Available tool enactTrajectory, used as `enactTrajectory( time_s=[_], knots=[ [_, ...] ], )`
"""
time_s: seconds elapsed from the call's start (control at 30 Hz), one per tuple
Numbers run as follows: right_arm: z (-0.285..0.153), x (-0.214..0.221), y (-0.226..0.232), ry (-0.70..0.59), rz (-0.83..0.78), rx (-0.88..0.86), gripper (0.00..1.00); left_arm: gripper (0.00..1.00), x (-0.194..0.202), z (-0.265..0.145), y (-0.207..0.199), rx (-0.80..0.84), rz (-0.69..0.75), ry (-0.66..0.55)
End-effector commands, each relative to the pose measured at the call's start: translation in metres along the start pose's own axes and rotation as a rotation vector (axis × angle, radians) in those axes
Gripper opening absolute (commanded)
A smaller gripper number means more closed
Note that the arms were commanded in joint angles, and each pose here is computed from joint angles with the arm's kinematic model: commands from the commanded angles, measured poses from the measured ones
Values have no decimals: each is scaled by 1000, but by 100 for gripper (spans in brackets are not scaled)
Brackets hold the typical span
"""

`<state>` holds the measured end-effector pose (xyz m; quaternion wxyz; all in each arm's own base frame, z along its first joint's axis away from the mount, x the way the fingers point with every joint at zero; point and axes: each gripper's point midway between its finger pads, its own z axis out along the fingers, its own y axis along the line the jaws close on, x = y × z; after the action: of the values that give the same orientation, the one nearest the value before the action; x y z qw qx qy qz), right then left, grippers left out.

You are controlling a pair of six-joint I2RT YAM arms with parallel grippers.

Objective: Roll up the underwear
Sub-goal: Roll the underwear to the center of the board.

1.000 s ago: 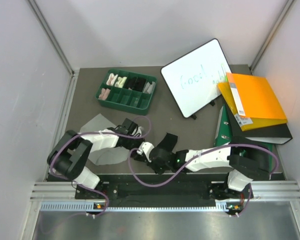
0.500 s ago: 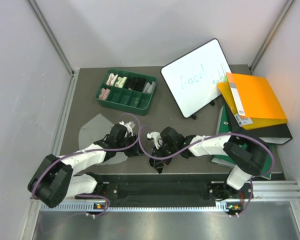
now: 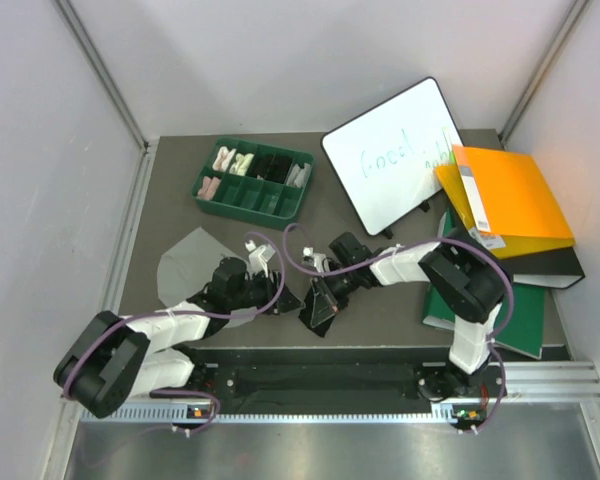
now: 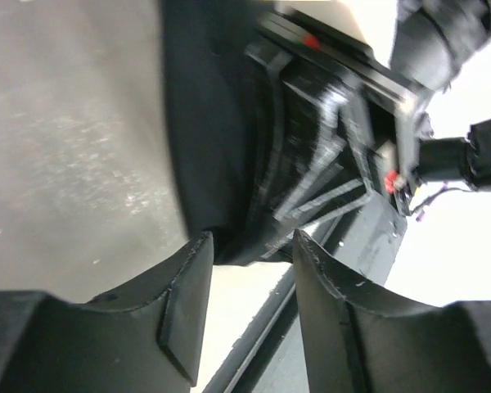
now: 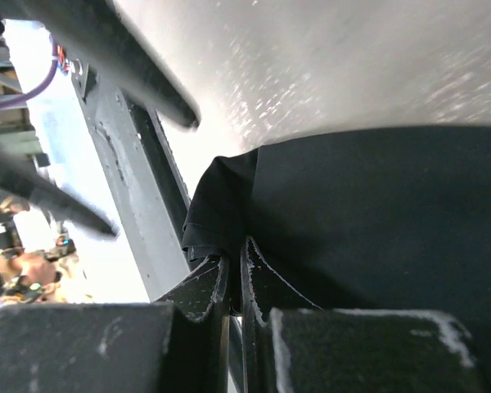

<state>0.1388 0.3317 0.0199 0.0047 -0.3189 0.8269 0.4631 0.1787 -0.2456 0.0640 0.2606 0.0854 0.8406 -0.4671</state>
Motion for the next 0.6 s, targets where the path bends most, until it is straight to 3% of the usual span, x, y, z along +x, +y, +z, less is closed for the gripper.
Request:
enactTrajectory(
  time_s=[0.0,0.13,0.57],
  knots=[
    [-4,-15,7,7,-12,-83,0,50,-4,0,-26,157,101,-26],
    [-2,-14,-1,27,16,-85,0,57,0,1,-30,186,128,-17],
    [-5,-14,-7,26,41,-96,0,55,12,22,-20,157,139,40]
  ],
)
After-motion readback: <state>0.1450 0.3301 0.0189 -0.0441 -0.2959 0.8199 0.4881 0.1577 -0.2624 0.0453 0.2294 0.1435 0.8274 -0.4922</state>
